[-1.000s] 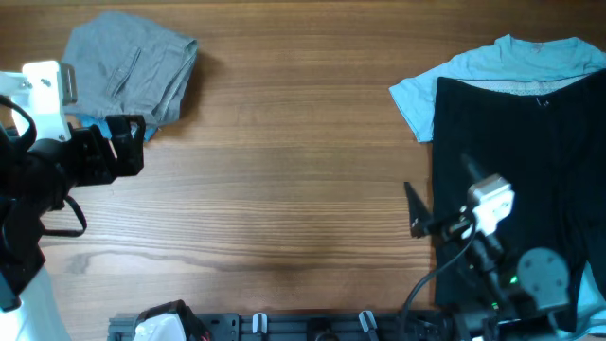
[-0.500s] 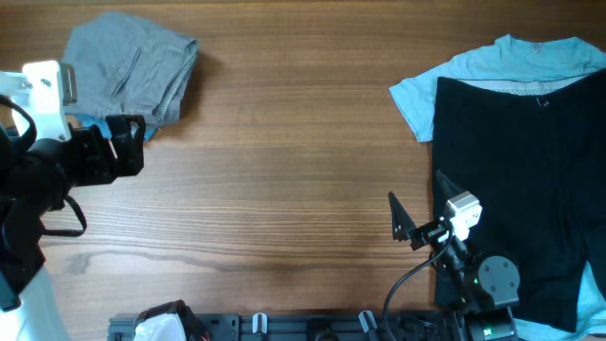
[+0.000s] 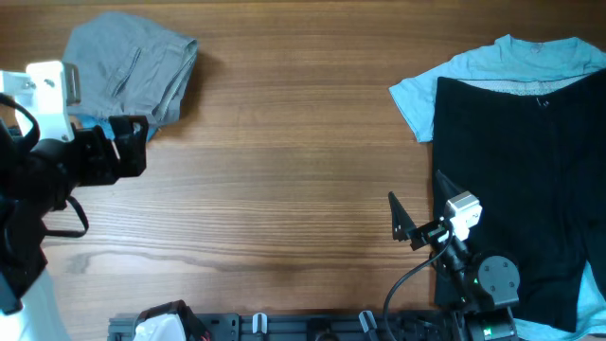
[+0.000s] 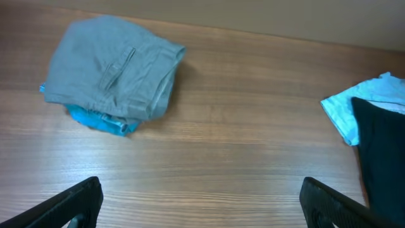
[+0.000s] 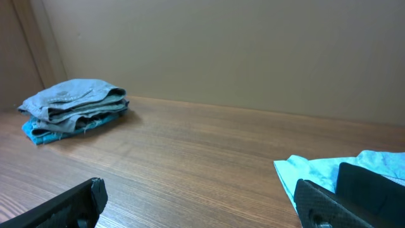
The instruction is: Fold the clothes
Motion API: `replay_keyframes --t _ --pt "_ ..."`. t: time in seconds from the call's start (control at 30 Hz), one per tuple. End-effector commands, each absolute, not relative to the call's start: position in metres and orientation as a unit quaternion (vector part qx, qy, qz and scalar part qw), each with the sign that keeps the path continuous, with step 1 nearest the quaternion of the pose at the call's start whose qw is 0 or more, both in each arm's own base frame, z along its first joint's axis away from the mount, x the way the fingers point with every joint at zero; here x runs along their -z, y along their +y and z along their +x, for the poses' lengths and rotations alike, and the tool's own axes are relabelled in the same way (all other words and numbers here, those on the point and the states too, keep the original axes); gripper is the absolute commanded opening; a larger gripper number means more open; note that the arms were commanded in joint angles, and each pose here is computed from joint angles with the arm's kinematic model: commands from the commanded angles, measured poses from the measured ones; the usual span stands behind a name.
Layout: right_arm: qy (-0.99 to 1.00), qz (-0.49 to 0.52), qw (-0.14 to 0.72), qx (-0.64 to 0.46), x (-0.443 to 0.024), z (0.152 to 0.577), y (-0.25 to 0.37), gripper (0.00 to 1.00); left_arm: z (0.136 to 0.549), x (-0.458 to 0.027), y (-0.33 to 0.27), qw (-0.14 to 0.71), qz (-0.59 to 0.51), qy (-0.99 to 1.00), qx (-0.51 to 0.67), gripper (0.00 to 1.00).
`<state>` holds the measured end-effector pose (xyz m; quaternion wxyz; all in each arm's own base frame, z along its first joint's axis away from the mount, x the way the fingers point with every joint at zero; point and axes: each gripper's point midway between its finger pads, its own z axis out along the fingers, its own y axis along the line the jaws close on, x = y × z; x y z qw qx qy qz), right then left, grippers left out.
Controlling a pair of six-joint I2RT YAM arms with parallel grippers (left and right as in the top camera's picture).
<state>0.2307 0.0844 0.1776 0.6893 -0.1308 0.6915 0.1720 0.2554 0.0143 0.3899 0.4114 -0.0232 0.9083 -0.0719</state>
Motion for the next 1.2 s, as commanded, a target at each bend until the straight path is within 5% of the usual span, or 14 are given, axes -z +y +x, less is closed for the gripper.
replay_keyframes --t 0.0,0.1,0.6,0.9,1.17 --pt "0.693 -0.119 0.69 -0.172 -0.178 0.232 0.081 1.0 0.257 -0.422 -0.003 0.507 0.041 0.86 0.047 1.0" --pt "0.693 -0.118 0.69 -0.173 -0.178 0.232 0.081 1.0 0.258 -0.398 -0.036 0.595 0.094 0.792 0.094 1.0" --pt "0.693 -0.119 0.69 -0.172 -0.178 0.232 0.081 1.0 0.207 -0.252 -0.042 0.699 0.085 0.702 0.104 1.0" --pt "0.693 -0.119 0.69 -0.172 -0.178 0.232 0.081 1.0 0.236 -0.167 -0.055 0.679 0.106 0.716 0.126 1.0" --pt "0.693 -0.119 0.69 -0.172 -0.178 0.232 0.081 1.0 0.237 -0.165 -0.055 0.681 0.105 0.713 0.125 1.0"
